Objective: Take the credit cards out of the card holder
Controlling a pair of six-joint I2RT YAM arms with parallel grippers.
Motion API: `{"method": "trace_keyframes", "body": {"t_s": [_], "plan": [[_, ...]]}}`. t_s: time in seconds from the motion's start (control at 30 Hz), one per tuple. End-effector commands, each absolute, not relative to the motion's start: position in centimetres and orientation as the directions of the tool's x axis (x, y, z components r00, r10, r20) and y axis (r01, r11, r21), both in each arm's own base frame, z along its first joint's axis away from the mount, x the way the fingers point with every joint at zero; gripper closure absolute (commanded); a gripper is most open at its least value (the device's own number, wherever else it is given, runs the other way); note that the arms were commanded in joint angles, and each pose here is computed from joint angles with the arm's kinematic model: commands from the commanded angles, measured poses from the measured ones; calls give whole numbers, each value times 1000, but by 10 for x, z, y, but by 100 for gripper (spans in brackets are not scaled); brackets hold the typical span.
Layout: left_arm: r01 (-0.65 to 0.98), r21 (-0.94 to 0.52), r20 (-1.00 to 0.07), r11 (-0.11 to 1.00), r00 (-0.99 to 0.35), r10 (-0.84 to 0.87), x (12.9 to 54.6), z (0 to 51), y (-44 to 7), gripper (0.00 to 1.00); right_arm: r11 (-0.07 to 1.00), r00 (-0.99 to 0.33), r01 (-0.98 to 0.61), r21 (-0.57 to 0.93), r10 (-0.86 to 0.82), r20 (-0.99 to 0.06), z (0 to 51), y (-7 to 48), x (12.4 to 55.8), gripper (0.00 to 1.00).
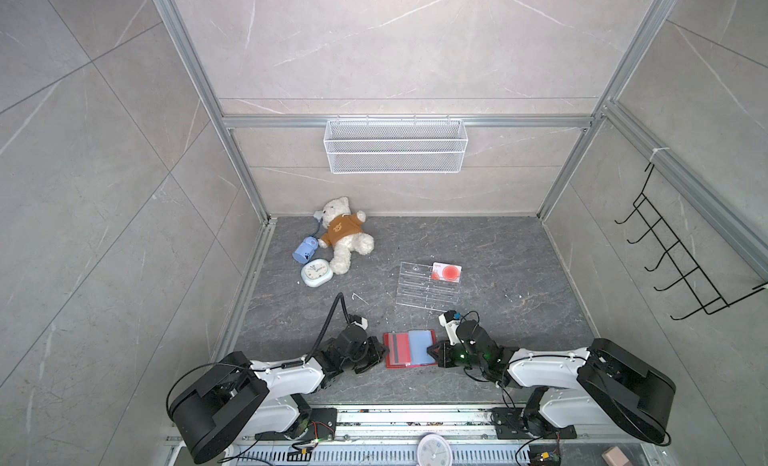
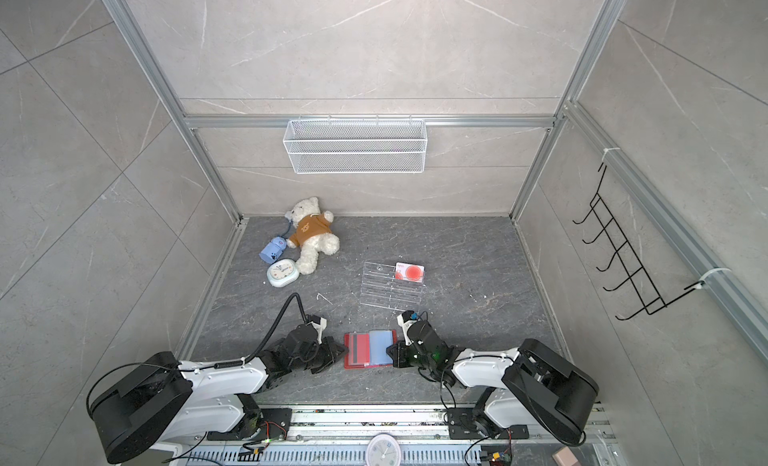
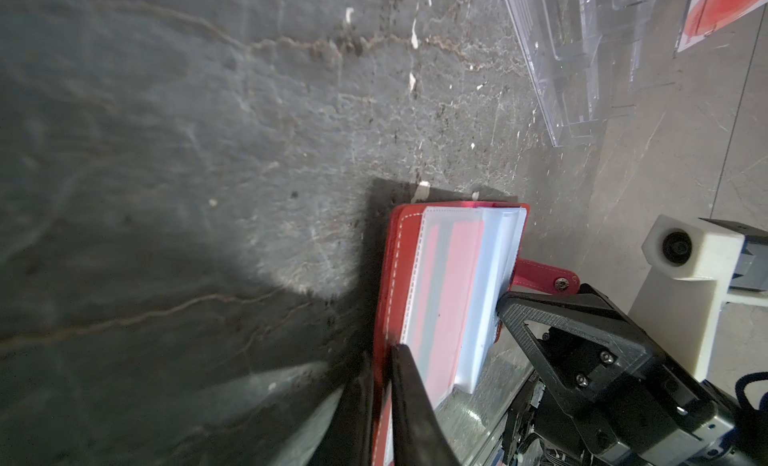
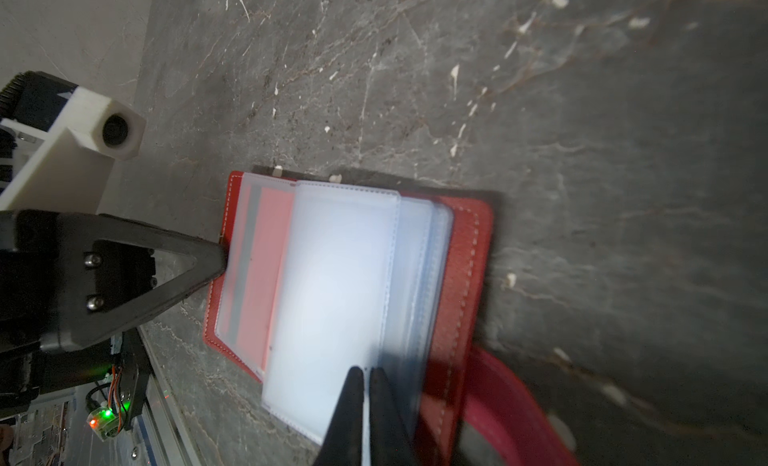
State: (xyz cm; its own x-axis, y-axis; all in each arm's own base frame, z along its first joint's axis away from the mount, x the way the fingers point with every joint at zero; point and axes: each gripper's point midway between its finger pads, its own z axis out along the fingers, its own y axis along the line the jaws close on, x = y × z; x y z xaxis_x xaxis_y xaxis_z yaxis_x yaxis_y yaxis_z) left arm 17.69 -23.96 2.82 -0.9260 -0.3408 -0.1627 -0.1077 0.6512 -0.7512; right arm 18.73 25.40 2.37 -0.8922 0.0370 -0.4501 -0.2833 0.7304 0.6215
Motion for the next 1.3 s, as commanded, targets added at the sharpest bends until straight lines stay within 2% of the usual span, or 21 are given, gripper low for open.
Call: {"method": "trace_keyframes", "body": {"t_s": [0.0, 0.13, 0.2, 0.73, 1.13, 1.27], "plan": [[-49, -791, -215, 609, -910, -353, 185, 50, -246, 90, 761, -914, -258, 595, 7, -406, 9, 247, 180, 90], [-33, -801, -228, 598, -906, -355, 185, 55, -246, 94, 760, -914, -259, 596, 8, -406, 10, 247, 180, 90], [-22, -802, -232, 597, -909, -345, 185, 56, -248, 100, 758, -913, -261, 598, 7, -407, 11, 248, 180, 90], [4, -784, -262, 621, -909, -325, 182, 59, -243, 100, 795, -884, -245, 555, 52, -464, 41, 231, 186, 81], [58, -786, -298, 616, -908, -295, 183, 72, -251, 100, 820, -911, -196, 537, 50, -409, 23, 224, 179, 91], [86, -787, -318, 611, -905, -282, 183, 78, -256, 100, 798, -915, -211, 565, 43, -402, 23, 232, 178, 92]]}}
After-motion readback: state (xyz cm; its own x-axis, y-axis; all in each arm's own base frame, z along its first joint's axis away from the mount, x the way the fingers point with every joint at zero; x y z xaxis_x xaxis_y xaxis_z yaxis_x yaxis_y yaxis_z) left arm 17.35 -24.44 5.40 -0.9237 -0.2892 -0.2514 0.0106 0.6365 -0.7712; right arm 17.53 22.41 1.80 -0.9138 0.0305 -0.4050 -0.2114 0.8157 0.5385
